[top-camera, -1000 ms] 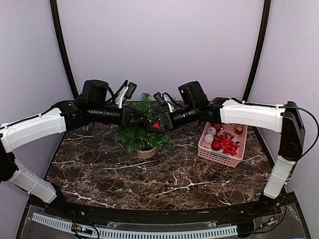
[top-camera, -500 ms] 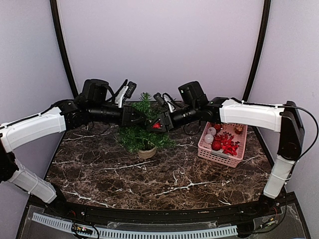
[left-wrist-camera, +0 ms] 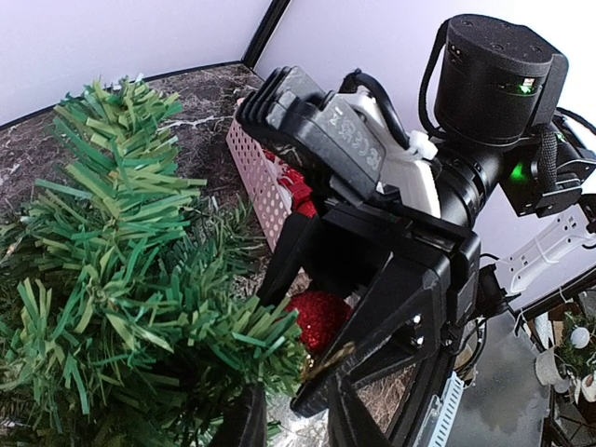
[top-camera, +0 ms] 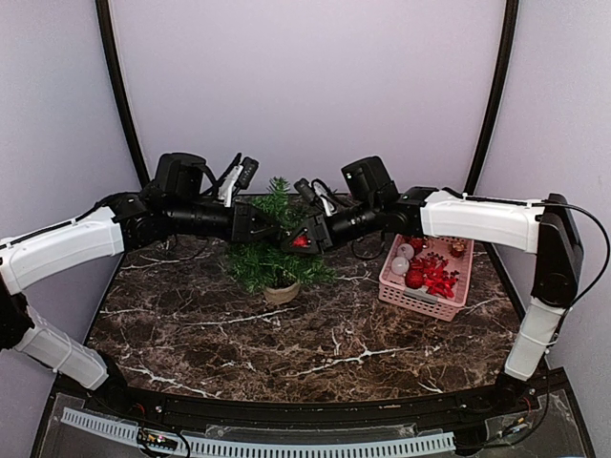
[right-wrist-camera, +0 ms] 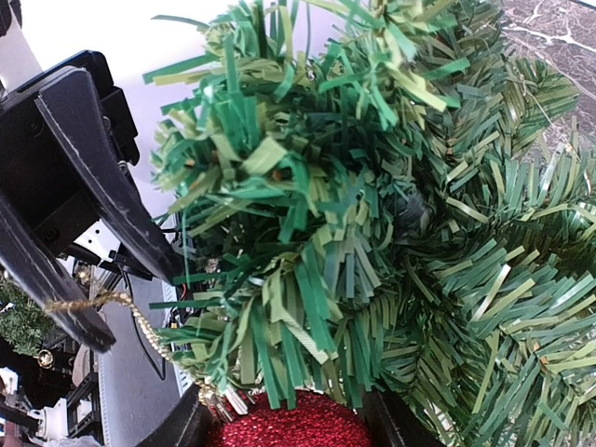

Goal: Decorate the small christmas tree
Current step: Hang the ornament ball on the branch.

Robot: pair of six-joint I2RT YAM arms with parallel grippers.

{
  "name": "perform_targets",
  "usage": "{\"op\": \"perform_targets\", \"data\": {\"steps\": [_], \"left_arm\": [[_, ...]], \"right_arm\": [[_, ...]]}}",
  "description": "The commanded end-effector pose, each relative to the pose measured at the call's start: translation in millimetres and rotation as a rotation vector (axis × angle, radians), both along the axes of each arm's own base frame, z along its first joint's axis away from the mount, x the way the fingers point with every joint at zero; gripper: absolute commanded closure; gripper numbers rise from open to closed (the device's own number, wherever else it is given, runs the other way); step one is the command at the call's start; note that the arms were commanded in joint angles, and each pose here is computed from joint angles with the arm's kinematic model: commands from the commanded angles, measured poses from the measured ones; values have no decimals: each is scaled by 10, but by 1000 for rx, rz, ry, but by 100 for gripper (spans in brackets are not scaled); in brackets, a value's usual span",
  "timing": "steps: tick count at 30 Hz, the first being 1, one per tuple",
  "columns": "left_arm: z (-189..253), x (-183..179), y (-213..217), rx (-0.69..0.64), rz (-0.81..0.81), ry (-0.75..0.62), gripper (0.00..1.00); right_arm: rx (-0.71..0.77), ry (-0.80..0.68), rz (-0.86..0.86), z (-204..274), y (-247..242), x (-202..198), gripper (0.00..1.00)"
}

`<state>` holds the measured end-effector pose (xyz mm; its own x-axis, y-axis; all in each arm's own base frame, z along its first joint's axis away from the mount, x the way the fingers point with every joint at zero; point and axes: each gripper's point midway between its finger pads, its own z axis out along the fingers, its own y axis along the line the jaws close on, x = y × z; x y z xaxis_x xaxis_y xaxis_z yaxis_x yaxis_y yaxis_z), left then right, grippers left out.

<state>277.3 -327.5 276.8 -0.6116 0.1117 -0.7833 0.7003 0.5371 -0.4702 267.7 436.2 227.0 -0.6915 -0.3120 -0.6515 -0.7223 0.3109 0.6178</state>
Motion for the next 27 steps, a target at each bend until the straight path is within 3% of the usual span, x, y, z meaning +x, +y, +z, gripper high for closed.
{"op": "perform_targets", "data": {"steps": [1, 5, 9, 15, 18, 27], "left_arm": [[133, -25, 83, -28, 24, -32, 76], [153, -45, 63, -41, 10, -31, 75], [156, -52, 2, -52, -19, -22, 59], [207, -32, -54, -63, -41, -39, 47], [220, 4, -93, -65, -46, -41, 47], [252, 84, -158, -68, -47, -52, 62]], "right_arm": [[38, -22, 0, 136, -19, 3, 64], [40, -22, 2, 137, -13, 3, 64], [39, -21, 3, 139, -18, -3, 64], [42, -23, 7, 150, -21, -15, 64], [45, -25, 10, 155, -20, -17, 64], [56, -21, 25, 166, -15, -50, 64]]}}
